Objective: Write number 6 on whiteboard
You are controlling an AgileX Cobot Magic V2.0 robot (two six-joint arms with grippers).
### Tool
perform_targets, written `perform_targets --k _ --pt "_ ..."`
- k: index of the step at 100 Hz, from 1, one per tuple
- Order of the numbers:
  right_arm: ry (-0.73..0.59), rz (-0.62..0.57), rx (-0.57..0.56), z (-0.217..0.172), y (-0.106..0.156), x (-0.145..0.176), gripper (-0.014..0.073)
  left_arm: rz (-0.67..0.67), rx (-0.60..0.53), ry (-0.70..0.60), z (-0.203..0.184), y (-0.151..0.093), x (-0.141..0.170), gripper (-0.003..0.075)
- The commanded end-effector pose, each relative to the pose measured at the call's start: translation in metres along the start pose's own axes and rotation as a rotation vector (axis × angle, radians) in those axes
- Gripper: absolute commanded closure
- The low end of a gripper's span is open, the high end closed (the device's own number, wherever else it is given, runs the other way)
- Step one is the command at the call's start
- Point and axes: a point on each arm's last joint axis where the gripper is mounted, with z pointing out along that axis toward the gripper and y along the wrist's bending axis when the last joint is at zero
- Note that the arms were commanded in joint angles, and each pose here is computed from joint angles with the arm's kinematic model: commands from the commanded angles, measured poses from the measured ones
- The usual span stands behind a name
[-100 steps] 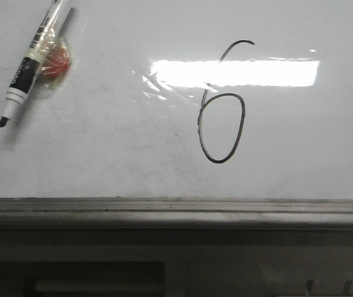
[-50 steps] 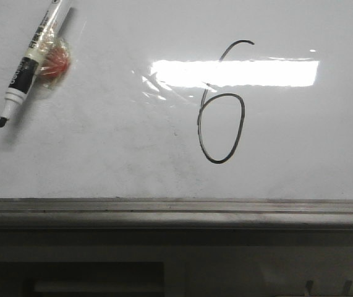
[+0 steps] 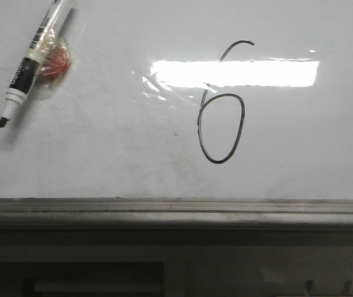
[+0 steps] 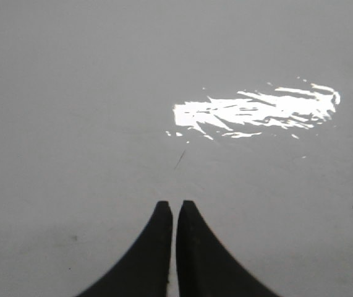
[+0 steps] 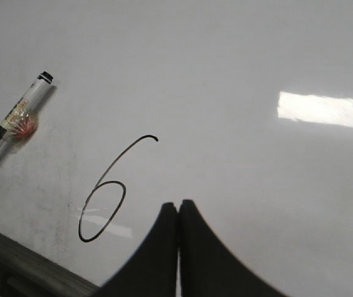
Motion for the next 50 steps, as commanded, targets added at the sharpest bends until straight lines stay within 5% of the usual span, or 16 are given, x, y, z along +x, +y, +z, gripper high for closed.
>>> perform_targets --k 1,50 --pt "-0.062 0.011 0.034 -0.0031 -0.0018 -0.0111 0.0648 0.018 -0.012 -0.037 -0.0015 0.0007 0.0102 0.074" --pt "-0.063 0.011 0.035 -0.0031 -0.0018 -0.0111 0.0648 0.033 -0.009 -0.02 -0.0015 0.0005 0.0117 0.0741"
